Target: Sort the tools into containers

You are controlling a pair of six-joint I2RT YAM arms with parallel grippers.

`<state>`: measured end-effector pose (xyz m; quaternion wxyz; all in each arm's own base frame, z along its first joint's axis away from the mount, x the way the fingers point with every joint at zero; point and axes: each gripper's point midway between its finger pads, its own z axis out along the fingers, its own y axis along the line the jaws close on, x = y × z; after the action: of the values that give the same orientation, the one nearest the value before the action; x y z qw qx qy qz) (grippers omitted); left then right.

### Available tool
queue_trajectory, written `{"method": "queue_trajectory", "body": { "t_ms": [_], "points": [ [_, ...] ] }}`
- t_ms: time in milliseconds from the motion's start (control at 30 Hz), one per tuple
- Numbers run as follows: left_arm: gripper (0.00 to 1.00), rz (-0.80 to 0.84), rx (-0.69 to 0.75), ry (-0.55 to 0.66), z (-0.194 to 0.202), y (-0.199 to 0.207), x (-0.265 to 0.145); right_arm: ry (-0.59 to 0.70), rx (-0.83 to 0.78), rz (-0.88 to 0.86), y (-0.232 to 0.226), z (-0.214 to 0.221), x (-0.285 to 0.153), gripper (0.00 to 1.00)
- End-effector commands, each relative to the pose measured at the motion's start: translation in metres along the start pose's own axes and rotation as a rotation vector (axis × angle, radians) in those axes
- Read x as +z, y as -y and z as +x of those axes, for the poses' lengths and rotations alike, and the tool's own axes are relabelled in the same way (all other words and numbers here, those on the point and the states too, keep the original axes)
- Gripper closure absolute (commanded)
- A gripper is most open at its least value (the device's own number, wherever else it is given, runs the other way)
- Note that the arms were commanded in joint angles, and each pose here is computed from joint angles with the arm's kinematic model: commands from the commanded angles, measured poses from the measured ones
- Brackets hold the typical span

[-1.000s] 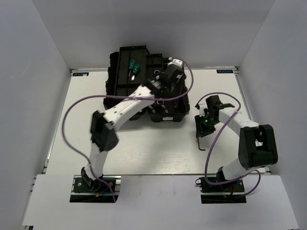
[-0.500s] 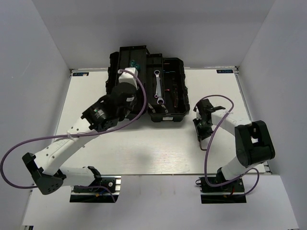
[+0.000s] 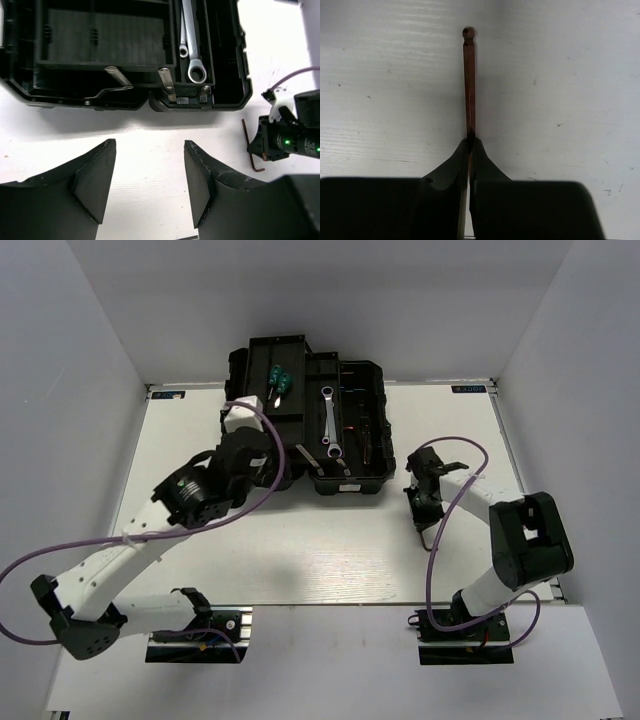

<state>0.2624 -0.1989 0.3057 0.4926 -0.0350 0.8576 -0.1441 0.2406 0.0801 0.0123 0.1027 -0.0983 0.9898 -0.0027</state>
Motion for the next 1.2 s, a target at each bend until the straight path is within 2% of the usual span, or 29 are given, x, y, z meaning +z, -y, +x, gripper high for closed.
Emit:
{"method": "queue_trajectory", "body": {
  "t_ms": [0, 167, 300, 467, 500, 567, 600, 700, 767, 800, 833, 867, 933, 967, 1133, 1167],
  "points": [
    [0.33, -0.056, -0.082, 0.072, -0.015, -0.030, -0.026, 0.050, 0.013, 0.039, 0.013, -0.011, -0.003, 1.00],
    [0.29, -0.114, -0.175, 0.124, -0.011, -0.061, -0.046, 0.182, -0.004, -0.015, 0.015, -0.048, -0.056, 1.00],
    [0.29, -0.179, -0.299, 0.116, 0.004, -0.083, -0.056, 0.219, -0.018, -0.050, 0.014, -0.055, -0.086, 1.00],
    [0.28, -0.257, -0.414, 0.111, 0.032, -0.115, -0.065, 0.359, -0.066, -0.155, -0.003, -0.088, -0.130, 1.00],
    [0.28, -0.244, -0.464, 0.125, 0.033, -0.118, -0.069, 0.426, -0.072, -0.193, -0.009, -0.108, -0.152, 1.00],
    [0.28, -0.253, -0.481, 0.107, 0.047, -0.123, -0.066, 0.427, -0.089, -0.239, -0.020, -0.124, -0.153, 1.00],
    [0.28, -0.255, -0.485, 0.090, 0.053, -0.122, -0.063, 0.507, -0.098, -0.317, -0.034, -0.148, -0.180, 1.00],
    [0.28, -0.254, -0.486, 0.053, 0.066, -0.120, -0.057, 0.484, -0.083, -0.425, -0.061, -0.189, -0.169, 1.00],
    [0.28, -0.273, -0.466, 0.027, 0.071, -0.118, -0.051, 0.587, -0.078, -0.465, -0.070, -0.230, -0.205, 1.00],
    [0.28, -0.283, -0.457, 0.019, 0.072, -0.118, -0.051, 0.539, -0.080, -0.484, -0.084, -0.244, -0.178, 1.00],
    [0.28, -0.299, -0.443, 0.007, 0.075, -0.119, -0.049, 0.603, -0.093, -0.495, -0.089, -0.263, -0.196, 1.00],
    [0.28, -0.297, -0.445, 0.009, 0.072, -0.117, -0.049, 0.613, -0.089, -0.512, -0.094, -0.271, -0.196, 1.00],
    [0.27, -0.312, -0.432, -0.003, 0.073, -0.119, -0.050, 0.563, -0.097, -0.554, -0.113, -0.280, -0.170, 1.00],
    [0.27, -0.311, -0.436, 0.013, 0.068, -0.119, -0.052, 0.583, -0.098, -0.570, -0.118, -0.293, -0.167, 1.00],
    [0.27, -0.343, -0.423, 0.048, 0.062, -0.125, -0.052, 0.507, -0.101, -0.587, -0.128, -0.300, -0.120, 1.00],
    [0.27, -0.349, -0.417, 0.044, 0.063, -0.125, -0.050, 0.502, -0.104, -0.586, -0.128, -0.300, -0.117, 0.95]
  ]
}}
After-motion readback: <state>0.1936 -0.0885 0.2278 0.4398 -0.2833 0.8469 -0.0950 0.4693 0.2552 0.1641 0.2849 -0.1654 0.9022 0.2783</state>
